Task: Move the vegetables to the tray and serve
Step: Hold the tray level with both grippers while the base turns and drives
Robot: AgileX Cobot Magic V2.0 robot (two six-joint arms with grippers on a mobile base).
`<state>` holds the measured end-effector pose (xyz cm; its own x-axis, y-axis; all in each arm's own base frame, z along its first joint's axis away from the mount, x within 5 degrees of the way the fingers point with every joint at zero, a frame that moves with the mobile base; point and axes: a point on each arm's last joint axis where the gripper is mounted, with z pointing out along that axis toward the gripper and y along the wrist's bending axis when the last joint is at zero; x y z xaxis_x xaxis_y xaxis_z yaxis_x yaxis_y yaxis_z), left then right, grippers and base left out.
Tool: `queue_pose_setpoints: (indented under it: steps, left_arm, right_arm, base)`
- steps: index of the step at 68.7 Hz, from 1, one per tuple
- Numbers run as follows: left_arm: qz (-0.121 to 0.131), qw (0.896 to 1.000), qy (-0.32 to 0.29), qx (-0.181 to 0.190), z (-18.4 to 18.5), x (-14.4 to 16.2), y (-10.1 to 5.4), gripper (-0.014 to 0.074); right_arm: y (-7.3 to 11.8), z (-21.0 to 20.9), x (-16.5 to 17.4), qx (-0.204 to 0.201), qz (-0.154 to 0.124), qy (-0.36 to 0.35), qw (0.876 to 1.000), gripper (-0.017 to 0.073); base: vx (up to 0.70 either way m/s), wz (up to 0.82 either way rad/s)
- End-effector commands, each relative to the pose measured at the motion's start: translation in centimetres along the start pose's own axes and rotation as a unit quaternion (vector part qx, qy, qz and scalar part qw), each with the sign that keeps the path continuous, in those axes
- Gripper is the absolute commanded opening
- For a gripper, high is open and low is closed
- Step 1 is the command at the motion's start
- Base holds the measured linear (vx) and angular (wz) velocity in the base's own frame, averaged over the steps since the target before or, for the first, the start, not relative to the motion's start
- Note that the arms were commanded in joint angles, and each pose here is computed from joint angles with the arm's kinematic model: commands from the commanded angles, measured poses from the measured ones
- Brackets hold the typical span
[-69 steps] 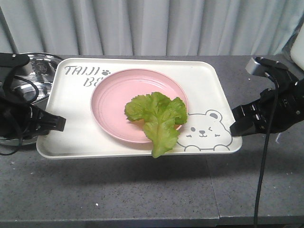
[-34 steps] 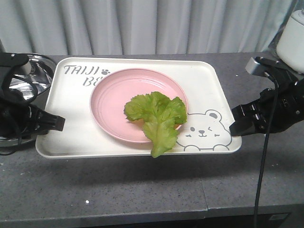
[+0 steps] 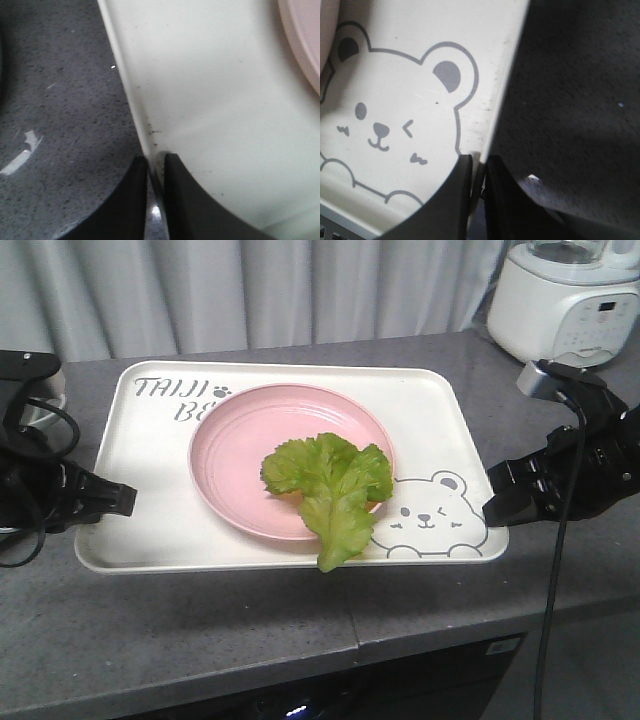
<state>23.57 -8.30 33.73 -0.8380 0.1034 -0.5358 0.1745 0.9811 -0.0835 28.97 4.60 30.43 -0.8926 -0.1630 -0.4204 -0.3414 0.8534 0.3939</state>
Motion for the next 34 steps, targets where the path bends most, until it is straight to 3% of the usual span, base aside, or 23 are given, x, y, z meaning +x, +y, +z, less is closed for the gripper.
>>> queue_pose_setpoints:
  steps: [1,34]
  left_arm:
    - [0.014,0.998,-0.064,0.011,-1.58,-1.10,-0.33,-0.0007]
    - [0.014,0.998,-0.064,0.011,-1.58,-1.10,-0.33,-0.0007]
  right_arm:
    - [1.51,-1.57,-0.35,-0.019,-0.033,-0.030,0.999,-0.0003]
    - [1.52,-1.57,-0.33,-0.019,-0.033,-0.029,0.999,-0.0003]
  base:
    - [-0.07,-0.41]
    - [-0.07,-0.44]
